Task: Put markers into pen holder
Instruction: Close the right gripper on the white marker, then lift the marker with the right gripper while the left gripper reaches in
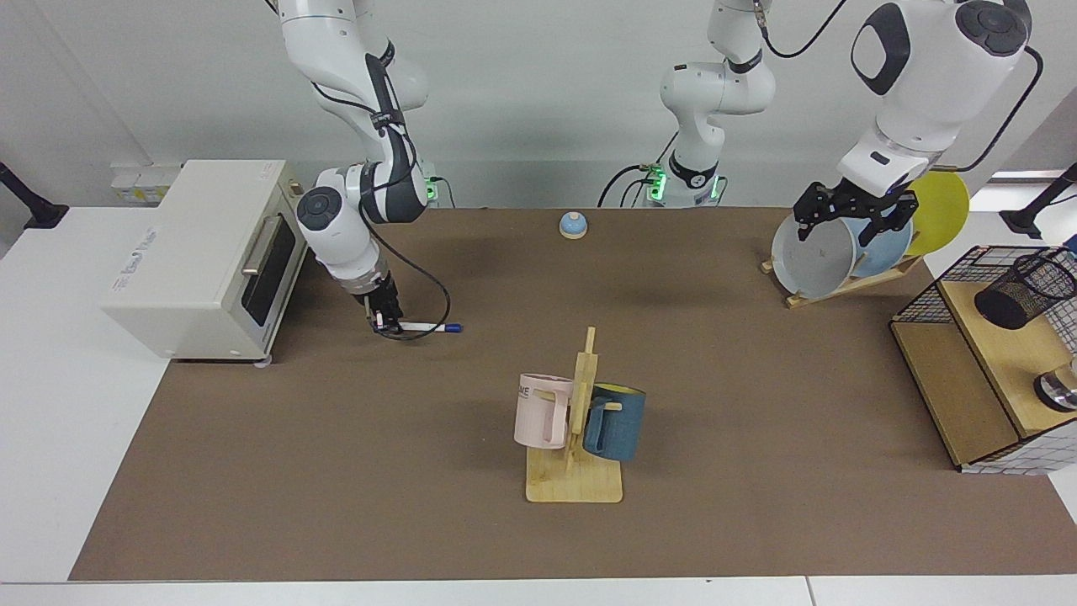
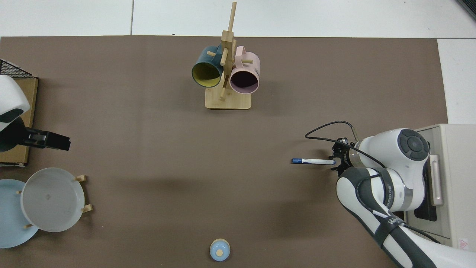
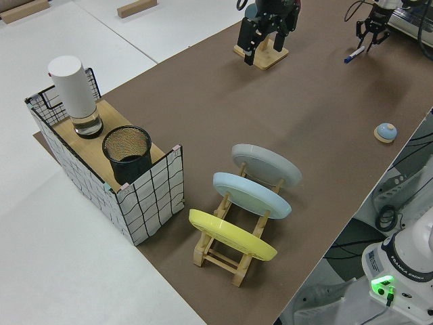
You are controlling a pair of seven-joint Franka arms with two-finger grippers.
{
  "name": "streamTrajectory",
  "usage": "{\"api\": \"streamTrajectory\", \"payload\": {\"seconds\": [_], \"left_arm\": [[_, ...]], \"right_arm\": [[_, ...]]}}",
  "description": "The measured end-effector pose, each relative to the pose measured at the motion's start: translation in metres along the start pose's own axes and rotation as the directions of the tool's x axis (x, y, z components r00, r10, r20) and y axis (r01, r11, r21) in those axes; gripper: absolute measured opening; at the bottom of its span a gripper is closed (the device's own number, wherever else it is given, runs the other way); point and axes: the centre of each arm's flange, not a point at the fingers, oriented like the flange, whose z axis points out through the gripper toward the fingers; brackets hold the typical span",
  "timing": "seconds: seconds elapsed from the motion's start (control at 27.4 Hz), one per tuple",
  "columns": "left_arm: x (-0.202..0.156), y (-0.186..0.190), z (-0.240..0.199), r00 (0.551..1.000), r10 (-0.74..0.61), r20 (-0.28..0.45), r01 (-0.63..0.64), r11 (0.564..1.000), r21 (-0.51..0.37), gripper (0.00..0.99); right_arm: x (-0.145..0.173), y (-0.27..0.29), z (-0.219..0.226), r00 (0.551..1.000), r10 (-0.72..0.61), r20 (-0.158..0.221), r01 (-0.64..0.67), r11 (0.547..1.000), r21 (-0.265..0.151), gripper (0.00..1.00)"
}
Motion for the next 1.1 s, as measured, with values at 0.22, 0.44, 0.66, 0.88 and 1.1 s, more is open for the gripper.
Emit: {"api": "streamTrajectory", "payload": {"seconds": [0.22, 0.44, 0.66, 0.88, 1.1], "left_arm": [[0.0, -0.001, 0.0, 1.0, -0.002, 0.0, 0.002, 1.0, 0.0, 0.991], [0.0, -0.001, 0.0, 1.0, -0.002, 0.0, 0.002, 1.0, 0.0, 0.991], [0.0, -0.001, 0.0, 1.0, -0.003, 0.0, 0.003, 1.0, 0.0, 0.991], [0.0, -0.001, 0.0, 1.0, -0.002, 0.0, 0.002, 1.0, 0.0, 0.991], [0.0, -0.001, 0.0, 1.0, 0.0, -0.002, 0.0, 1.0, 0.0, 0.991]], "right_arm": [[0.0, 0.0, 0.001, 1.0, 0.001, -0.001, -0.001, 1.0, 0.004, 0.36], [0.0, 0.001, 0.001, 1.0, 0.002, 0.0, -0.002, 1.0, 0.005, 0.17], [-0.008, -0.001, -0.001, 1.0, -0.014, -0.002, 0.014, 1.0, 0.014, 0.17], [-0.029, -0.01, -0.017, 0.999, -0.054, -0.003, 0.054, 0.997, 0.046, 0.17], [-0.065, -0.024, -0.052, 0.993, -0.12, 0.002, 0.119, 0.991, 0.066, 0.17]]}}
